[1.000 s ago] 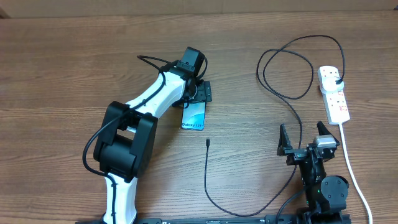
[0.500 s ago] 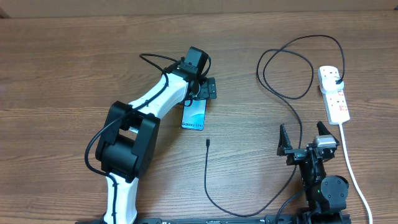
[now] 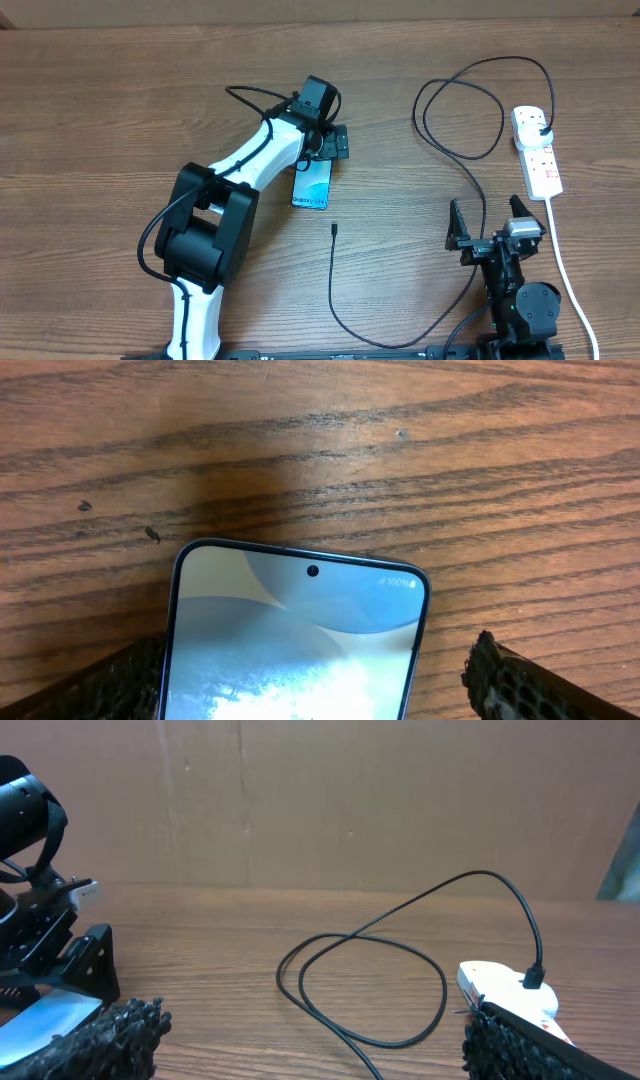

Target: Plug charger to phone and switch on socket

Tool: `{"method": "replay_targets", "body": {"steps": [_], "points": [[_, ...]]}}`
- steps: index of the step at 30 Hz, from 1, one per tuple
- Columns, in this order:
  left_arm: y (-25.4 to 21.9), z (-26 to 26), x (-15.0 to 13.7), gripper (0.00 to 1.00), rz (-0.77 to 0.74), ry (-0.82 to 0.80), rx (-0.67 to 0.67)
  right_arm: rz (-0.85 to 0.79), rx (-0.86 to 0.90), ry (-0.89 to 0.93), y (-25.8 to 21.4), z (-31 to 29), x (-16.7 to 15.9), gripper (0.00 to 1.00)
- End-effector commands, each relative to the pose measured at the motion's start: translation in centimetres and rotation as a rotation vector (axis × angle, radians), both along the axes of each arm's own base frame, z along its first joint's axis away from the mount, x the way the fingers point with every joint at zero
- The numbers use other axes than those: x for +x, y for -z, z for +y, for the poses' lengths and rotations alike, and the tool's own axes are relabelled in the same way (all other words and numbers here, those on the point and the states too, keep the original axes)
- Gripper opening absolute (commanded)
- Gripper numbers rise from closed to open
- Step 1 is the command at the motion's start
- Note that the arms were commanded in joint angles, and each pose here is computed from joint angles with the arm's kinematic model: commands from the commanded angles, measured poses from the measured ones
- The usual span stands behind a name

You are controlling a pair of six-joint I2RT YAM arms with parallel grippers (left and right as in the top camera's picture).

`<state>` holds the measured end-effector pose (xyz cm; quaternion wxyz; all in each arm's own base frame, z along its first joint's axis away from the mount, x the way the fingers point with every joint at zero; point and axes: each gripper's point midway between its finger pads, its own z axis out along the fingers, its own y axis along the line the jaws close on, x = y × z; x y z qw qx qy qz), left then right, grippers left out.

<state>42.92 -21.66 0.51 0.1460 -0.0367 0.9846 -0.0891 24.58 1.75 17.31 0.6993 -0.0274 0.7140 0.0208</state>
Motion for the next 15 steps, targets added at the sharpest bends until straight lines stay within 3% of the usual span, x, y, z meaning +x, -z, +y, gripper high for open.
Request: {"method": "replay_targets", "body": {"steps": [1, 7, 15], "points": [[7.9, 1.0, -5.7, 0.92, 0.254, 0.023, 0.037, 0.0, -0.002, 0.008, 0.3, -0.2, 0.0, 1.0], [7.9, 0.9, -6.4, 0.81, 0.278, 0.031, 0.043, 0.0, -0.001, 0.008, 0.3, -0.2, 0.0, 1.0], [8.0, 0.8, -7.8, 0.78, 0.324, 0.008, 0.061, 0.0, -0.001, 0.008, 0.3, -0.2, 0.0, 1.0]]}}
